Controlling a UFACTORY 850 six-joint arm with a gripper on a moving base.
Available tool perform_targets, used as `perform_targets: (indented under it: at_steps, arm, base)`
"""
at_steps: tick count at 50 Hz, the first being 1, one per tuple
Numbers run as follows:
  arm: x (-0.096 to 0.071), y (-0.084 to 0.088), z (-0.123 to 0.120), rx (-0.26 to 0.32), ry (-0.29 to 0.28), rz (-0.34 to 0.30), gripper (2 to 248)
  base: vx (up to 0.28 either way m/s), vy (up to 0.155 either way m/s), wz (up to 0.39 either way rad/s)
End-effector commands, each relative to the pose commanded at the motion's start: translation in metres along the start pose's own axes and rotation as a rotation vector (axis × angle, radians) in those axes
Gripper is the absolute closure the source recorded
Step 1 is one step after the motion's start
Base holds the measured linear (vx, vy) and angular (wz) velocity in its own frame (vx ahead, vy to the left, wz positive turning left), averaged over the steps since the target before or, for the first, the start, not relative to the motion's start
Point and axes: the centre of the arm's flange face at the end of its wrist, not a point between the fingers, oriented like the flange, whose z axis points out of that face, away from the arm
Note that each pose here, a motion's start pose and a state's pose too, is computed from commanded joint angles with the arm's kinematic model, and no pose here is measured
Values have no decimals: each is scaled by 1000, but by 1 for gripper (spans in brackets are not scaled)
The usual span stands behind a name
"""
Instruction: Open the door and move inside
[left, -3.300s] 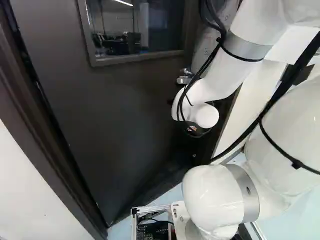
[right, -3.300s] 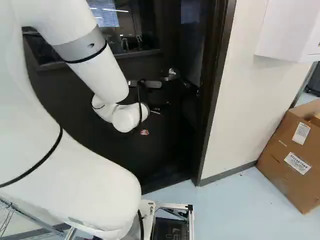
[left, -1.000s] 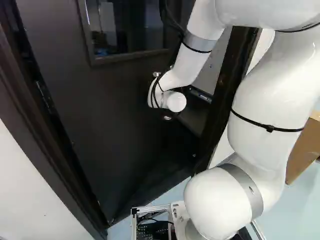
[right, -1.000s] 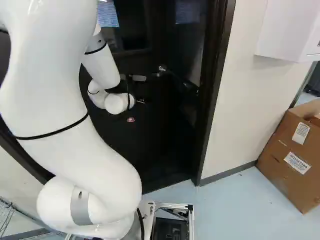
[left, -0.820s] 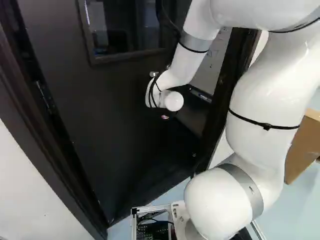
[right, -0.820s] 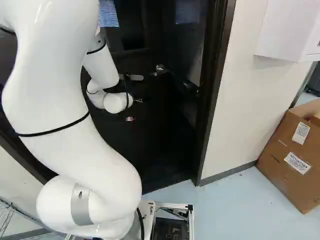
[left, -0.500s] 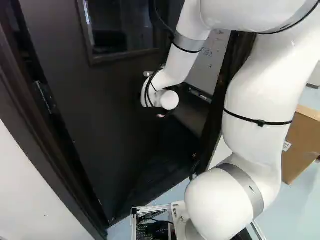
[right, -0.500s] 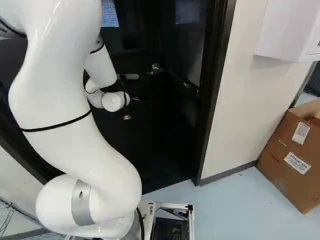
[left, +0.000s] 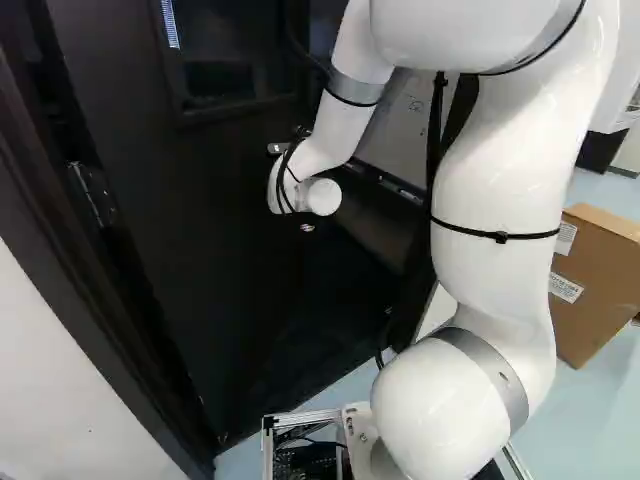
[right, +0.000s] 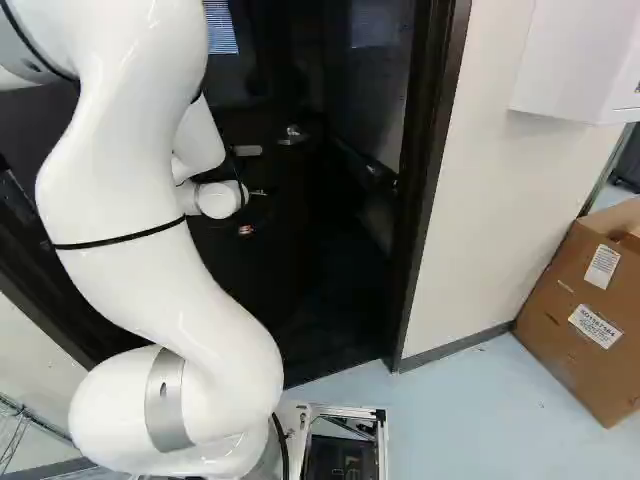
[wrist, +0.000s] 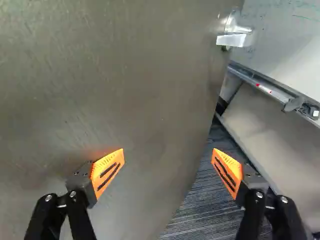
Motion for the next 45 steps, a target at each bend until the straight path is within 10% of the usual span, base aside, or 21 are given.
perform_targets:
  at_steps: [45]
  arm:
    - [7,-74,42,203,23,-134,3]
  base:
    - [0,0,0]
